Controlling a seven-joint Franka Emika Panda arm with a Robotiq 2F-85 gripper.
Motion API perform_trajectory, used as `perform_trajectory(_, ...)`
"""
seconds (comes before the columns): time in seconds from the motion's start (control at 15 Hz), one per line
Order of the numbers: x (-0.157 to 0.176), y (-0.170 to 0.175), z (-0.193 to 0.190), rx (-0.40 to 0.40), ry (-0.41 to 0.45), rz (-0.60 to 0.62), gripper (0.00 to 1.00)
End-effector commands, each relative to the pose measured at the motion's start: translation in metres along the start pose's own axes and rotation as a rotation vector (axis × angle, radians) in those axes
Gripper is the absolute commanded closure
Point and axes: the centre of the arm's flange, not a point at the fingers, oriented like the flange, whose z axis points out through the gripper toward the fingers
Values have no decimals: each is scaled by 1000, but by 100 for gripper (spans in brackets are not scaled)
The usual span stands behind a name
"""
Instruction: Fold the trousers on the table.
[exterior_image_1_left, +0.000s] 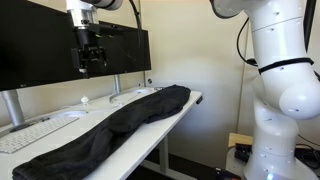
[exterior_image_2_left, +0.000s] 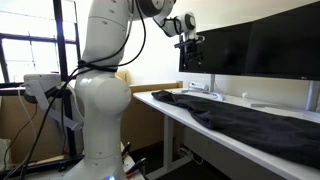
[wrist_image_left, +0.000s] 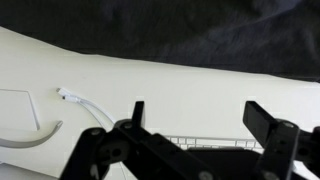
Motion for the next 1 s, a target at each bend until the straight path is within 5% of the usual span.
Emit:
perform_trajectory(0.0, 1, 3, 4, -2, -12, 25, 0)
perform_trajectory(0.4, -28, -36, 33, -1, -53, -36, 0)
perform_trajectory(0.93, -91, -191, 72, -9, -81, -32, 0)
